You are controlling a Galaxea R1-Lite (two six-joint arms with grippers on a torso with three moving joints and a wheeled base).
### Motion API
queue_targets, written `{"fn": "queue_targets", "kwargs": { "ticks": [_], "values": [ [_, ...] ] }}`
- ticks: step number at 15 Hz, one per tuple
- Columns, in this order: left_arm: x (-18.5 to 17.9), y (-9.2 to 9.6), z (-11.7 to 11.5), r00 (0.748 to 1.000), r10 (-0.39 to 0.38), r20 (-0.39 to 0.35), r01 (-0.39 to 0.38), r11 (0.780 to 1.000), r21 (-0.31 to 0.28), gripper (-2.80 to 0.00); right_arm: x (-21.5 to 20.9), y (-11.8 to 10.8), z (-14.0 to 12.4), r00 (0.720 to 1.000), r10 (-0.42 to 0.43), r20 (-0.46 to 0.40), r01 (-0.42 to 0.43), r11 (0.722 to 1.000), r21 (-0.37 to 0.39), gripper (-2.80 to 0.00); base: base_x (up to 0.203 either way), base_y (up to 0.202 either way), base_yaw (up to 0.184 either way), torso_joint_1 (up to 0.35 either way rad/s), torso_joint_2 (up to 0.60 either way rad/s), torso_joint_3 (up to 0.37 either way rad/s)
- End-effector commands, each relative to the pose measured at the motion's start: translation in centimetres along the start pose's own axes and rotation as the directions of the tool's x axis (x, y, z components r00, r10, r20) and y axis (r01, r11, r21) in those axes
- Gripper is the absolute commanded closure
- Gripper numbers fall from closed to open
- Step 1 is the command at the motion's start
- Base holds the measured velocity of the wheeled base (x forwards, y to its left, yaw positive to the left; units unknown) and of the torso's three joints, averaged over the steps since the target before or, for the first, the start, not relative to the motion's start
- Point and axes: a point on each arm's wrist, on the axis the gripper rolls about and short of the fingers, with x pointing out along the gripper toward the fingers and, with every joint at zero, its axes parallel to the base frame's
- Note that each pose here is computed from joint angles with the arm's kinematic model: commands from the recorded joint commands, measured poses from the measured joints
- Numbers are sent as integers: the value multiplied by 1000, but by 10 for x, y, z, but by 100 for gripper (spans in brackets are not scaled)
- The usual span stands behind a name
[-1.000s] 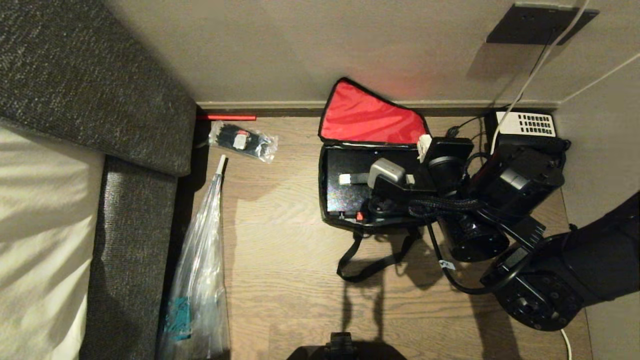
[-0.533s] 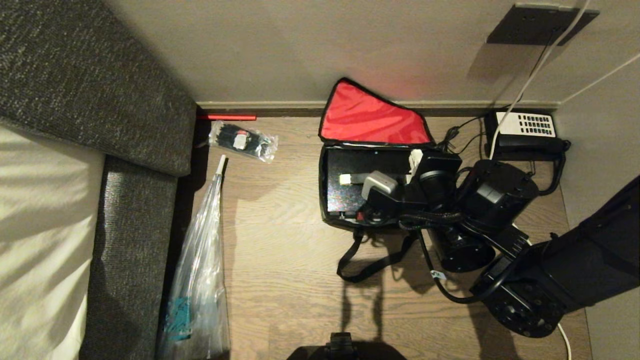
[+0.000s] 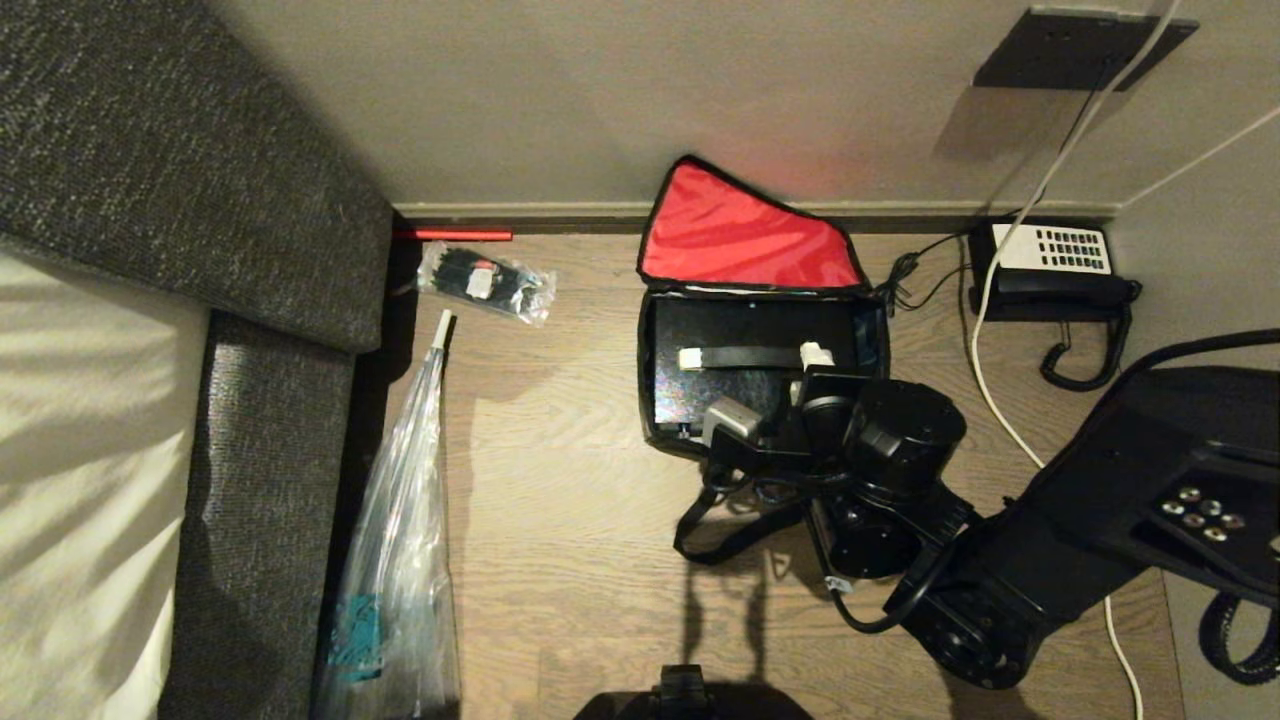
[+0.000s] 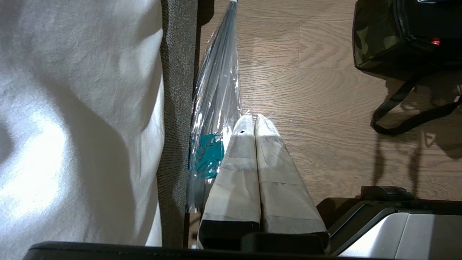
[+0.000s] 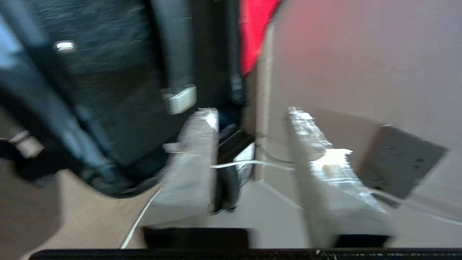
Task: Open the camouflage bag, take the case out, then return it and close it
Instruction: Grip the handle
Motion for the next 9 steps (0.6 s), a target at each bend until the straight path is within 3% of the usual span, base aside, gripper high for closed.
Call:
{"fn": "queue_targets", "kwargs": {
  "ticks": [1, 3, 9],
  "values": [
    [0, 0, -1, 1000, 0, -4, 0, 1000, 0, 0, 6, 18, 6, 998, 15, -61, -15, 1000, -11, -280, 0, 0, 0, 0, 0, 0],
    [0, 0, 0, 1000, 0, -3, 0, 1000, 0, 0, 7, 29, 6, 992, 32, -126, -35, 999, -18, -280, 0, 0, 0, 0, 0, 0],
    [0, 0, 0, 1000, 0, -3, 0, 1000, 0, 0, 4, 37, 13, 993, 48, -112, -32, 990, 138, -280, 0, 0, 0, 0, 0, 0]
  ]
}}
